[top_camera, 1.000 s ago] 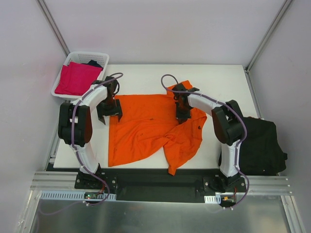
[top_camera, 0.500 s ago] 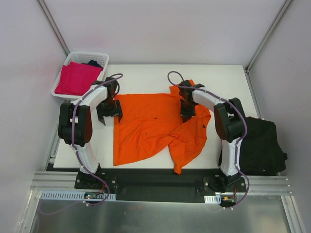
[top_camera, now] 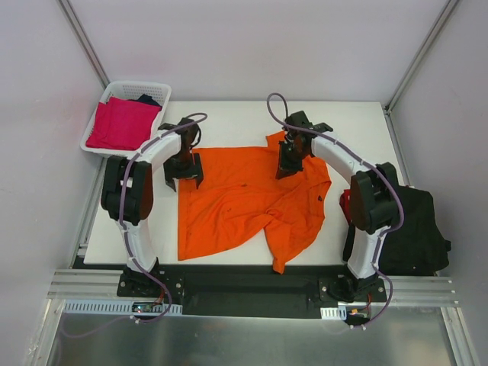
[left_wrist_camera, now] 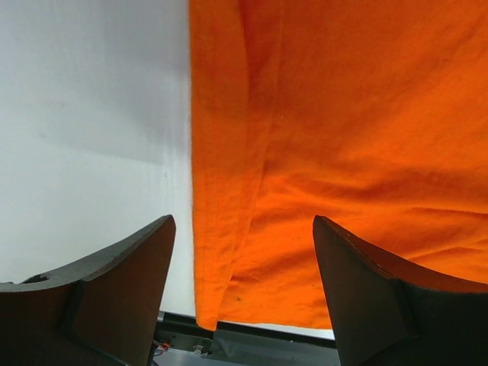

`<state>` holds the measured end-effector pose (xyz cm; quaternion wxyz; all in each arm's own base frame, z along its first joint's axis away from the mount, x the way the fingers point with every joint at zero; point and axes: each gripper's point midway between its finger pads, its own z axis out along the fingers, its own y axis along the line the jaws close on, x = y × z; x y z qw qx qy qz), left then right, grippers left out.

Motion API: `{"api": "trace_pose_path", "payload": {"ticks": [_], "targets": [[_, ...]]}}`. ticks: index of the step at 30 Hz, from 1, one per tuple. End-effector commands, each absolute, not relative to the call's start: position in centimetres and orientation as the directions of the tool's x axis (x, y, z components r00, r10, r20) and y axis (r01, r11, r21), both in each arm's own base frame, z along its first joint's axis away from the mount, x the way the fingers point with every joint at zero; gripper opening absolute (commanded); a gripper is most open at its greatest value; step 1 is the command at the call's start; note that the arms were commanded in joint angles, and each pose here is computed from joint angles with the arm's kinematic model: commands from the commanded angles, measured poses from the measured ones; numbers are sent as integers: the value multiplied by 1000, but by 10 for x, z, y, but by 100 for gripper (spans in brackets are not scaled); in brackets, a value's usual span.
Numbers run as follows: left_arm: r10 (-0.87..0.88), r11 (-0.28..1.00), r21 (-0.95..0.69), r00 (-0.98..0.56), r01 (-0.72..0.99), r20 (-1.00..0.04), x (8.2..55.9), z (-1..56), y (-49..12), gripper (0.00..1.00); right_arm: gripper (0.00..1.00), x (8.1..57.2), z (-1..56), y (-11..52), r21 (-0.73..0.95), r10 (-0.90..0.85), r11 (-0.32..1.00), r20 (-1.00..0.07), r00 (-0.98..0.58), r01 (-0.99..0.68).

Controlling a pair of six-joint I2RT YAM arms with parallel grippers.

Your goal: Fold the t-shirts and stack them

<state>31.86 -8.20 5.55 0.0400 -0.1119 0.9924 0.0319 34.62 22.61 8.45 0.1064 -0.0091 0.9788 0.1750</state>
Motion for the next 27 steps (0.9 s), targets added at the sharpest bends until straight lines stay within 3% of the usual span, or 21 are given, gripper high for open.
{"api": "trace_pose_path", "payload": {"ticks": [1, 23, 26, 27], "targets": [[-214, 971, 92, -975, -219, -56, 316, 43, -86, 72, 11, 336, 118, 231, 379, 0, 920, -244, -970, -96], [-204, 954, 217, -978, -209, -43, 298, 28, -61, 68, 11, 320, 96, 223, 348, -18, 934, -176, -984, -79], [-201, 953, 221, -979, -205, -42, 297, 27, -60, 68, 8, 318, 76, 224, 348, -23, 935, -142, -990, -72], [-201, 953, 222, -979, -205, -40, 297, 27, -60, 68, 3, 319, 72, 226, 353, -26, 933, -139, -990, -74]]}}
